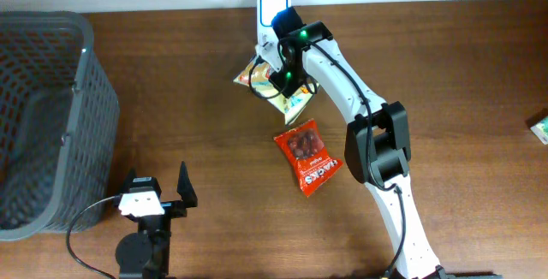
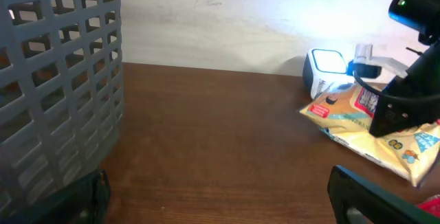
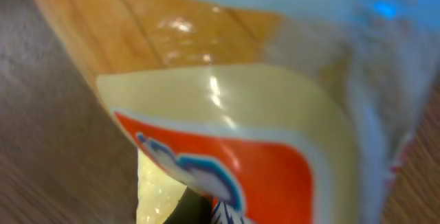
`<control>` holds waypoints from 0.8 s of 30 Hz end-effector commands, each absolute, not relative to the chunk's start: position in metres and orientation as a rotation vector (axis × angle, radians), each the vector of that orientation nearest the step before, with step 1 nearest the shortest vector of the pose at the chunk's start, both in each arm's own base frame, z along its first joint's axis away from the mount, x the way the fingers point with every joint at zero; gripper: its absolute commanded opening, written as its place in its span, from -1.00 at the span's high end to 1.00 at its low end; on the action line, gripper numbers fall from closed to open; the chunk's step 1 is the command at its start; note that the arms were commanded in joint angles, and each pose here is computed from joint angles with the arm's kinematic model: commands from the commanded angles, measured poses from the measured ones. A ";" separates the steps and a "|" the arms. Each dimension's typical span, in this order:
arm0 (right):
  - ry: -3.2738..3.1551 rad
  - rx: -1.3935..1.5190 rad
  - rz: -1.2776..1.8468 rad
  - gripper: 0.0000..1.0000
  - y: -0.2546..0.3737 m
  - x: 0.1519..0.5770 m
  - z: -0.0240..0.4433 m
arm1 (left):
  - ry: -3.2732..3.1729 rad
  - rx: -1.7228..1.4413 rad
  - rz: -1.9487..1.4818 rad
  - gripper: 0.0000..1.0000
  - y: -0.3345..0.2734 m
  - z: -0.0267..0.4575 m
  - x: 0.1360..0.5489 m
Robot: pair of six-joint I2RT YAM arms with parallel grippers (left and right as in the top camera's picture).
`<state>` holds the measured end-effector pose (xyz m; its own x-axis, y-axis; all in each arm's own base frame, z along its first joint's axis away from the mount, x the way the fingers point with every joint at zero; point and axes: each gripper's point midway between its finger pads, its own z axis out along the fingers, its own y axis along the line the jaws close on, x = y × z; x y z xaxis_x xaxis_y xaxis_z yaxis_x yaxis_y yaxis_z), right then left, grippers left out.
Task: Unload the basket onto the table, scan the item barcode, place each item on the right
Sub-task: 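Carry the yellow bag to the right edge of the table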
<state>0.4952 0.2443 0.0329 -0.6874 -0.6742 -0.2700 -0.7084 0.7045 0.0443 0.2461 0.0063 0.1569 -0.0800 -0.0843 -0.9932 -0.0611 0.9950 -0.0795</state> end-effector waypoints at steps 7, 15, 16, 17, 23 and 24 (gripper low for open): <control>2.514 -0.246 0.306 0.92 0.156 0.543 0.213 | 1.653 -0.111 -0.026 -0.98 0.005 0.155 0.246; 2.480 0.599 0.258 0.92 -0.059 0.540 0.227 | 1.653 -0.111 -0.026 -0.99 0.005 0.155 0.246; 2.480 0.662 0.246 0.92 -0.076 0.536 0.223 | 1.653 -0.111 -0.026 -0.98 0.005 0.155 0.246; 2.476 0.743 0.221 0.92 -0.102 0.530 0.217 | 1.653 -0.111 -0.026 -0.98 0.005 0.155 0.246; 2.423 1.135 -0.034 0.92 -0.243 0.475 0.186 | 1.653 -0.111 -0.026 -0.98 0.005 0.155 0.246; 2.415 1.174 -0.056 0.92 -0.257 0.468 0.182 | 1.653 -0.111 -0.026 -0.98 0.005 0.155 0.246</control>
<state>0.4932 -0.2032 0.1940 -0.6190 0.6697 -0.4104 0.6432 0.7321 0.2246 0.2461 0.0063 0.1567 -0.0804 -0.0843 -0.9932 -0.0611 0.9950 -0.0795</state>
